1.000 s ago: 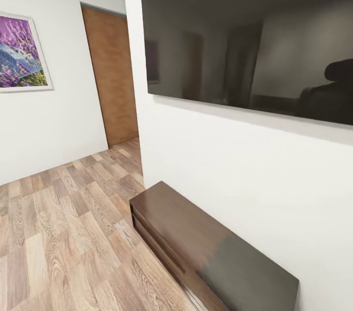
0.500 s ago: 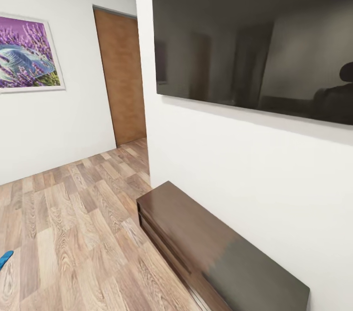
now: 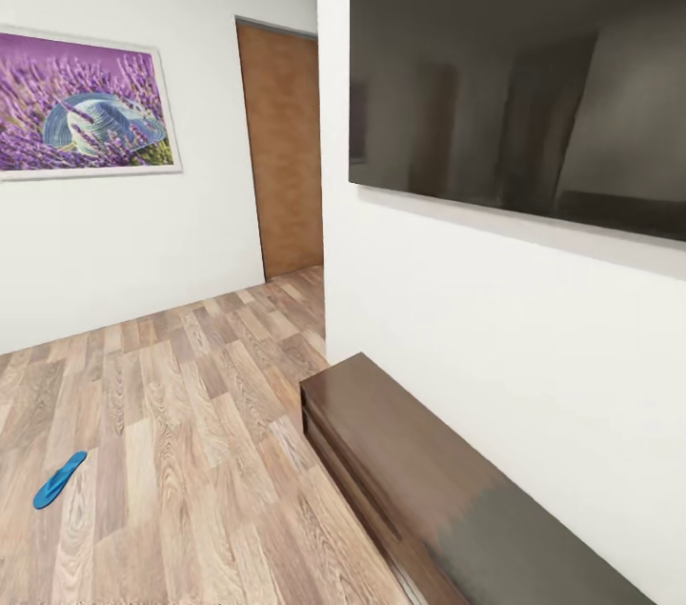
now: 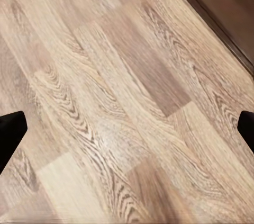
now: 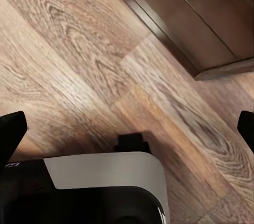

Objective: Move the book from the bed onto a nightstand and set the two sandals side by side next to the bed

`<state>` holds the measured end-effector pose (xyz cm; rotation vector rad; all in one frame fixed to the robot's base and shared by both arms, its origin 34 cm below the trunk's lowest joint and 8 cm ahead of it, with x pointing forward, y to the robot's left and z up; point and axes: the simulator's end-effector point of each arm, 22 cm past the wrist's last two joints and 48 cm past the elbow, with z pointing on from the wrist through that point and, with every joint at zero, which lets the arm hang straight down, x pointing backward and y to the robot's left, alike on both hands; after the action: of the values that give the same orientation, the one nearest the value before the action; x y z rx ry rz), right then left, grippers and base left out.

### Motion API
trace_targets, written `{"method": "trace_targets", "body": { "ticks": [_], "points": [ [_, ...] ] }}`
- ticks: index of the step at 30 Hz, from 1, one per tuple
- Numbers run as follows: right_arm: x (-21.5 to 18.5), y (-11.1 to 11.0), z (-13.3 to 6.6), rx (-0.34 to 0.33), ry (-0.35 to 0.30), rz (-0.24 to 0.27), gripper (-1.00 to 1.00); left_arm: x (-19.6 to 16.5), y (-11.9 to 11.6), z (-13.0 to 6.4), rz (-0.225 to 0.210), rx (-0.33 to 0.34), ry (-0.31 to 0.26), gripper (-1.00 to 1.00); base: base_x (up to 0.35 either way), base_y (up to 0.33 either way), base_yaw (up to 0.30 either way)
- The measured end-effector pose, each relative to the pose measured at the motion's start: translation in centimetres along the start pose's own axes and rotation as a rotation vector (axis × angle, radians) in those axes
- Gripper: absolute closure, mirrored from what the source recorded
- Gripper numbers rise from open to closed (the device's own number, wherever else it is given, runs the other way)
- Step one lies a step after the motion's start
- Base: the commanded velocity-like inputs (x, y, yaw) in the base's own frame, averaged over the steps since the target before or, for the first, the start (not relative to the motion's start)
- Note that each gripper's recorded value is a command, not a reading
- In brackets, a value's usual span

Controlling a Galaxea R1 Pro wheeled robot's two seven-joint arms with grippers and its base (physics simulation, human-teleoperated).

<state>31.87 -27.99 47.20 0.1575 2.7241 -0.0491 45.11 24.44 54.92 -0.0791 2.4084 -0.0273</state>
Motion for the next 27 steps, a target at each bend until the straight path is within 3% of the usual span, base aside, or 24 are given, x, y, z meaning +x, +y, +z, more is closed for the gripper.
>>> {"method": "trace_targets", "body": {
  "ticks": [8,19,27],
  "points": [
    [0.0,0.1,0.0,-0.001,0.0,0.001,-1.0,0.0,0.0,0.0,0.0,0.0,0.0,-1.0,0.227,0.0,0.168],
    [0.0,0.1,0.0,-0.001,0.0,0.001,-1.0,1.1,0.0,-0.1,0.0,0.0,0.023,-1.0,0.063,0.0,0.016],
    [0.0,0.1,0.0,-0.001,0.0,0.001,-1.0,1.2,0.1,-0.1,-0.001,-0.001,0.025,-1.0,0.214,0.0,0.001]
  ]
}}
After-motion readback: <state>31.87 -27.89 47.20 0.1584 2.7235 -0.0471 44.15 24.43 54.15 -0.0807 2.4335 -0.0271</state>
